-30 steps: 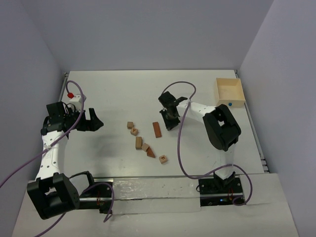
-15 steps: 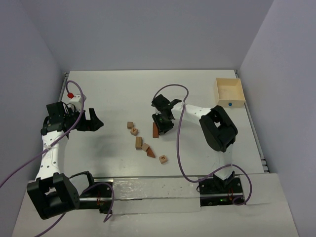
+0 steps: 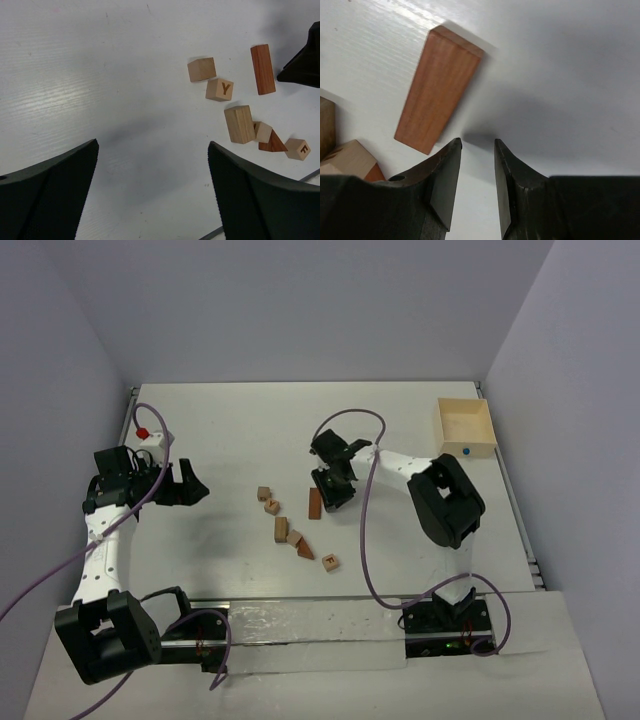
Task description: Build the wood block tower
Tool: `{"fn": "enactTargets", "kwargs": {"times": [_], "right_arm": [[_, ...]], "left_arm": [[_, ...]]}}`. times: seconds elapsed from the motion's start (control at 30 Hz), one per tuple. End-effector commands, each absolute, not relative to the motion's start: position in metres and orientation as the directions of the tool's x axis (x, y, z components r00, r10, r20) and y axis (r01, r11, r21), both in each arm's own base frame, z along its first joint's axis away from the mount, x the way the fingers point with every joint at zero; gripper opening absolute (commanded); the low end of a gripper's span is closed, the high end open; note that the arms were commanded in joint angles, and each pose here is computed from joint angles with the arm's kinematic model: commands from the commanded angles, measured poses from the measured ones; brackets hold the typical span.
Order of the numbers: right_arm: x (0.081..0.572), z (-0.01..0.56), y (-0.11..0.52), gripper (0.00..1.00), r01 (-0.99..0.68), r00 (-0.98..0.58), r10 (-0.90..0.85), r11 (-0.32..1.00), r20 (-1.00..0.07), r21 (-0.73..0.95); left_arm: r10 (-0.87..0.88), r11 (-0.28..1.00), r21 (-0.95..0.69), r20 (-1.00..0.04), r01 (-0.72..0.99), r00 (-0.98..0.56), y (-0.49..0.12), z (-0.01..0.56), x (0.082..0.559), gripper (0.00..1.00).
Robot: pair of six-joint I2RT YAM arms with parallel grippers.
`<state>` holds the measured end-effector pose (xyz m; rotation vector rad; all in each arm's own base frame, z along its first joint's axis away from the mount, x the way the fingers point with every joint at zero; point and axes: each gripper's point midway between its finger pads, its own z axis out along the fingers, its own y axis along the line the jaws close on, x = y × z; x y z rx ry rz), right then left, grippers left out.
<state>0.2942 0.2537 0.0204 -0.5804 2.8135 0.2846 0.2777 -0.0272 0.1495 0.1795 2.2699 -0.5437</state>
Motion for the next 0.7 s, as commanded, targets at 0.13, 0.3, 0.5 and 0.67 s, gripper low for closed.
{"fn": "enactTargets", "kwargs": {"times": [0.13,0.3,0.5,0.67], "right_arm": [[0.314,0.130,0.205,0.41,-0.495,-0.731,-0.366,0.865,-0.576,0.079],[0.297,0.149,0.187,0.73,-0.550,-0.626,-0.403,0.835,-0.668,0.011],[0.287,0.135,0.153,0.99,-0.433,-0.686,-0.372,0.899,-0.626,-0.060],[0.292,0.149,0.140,1.00,-0.312,-0.673,-0.261,0.949,-0.692,-0.055]], "left_arm": [[0.007,0.897,-0.267,-0.788,0.352,-0.615,-0.033,0.171,0.285,0.72],[0.157,0.887,-0.155,-0.785,0.436,-0.599,-0.071,0.166,0.285,0.54],[0.199,0.887,-0.147,-0.734,0.438,-0.649,-0.139,0.173,0.287,0.49],[0.178,0.923,-0.151,-0.647,0.353,-0.742,-0.174,0.155,0.285,0.50]]}}
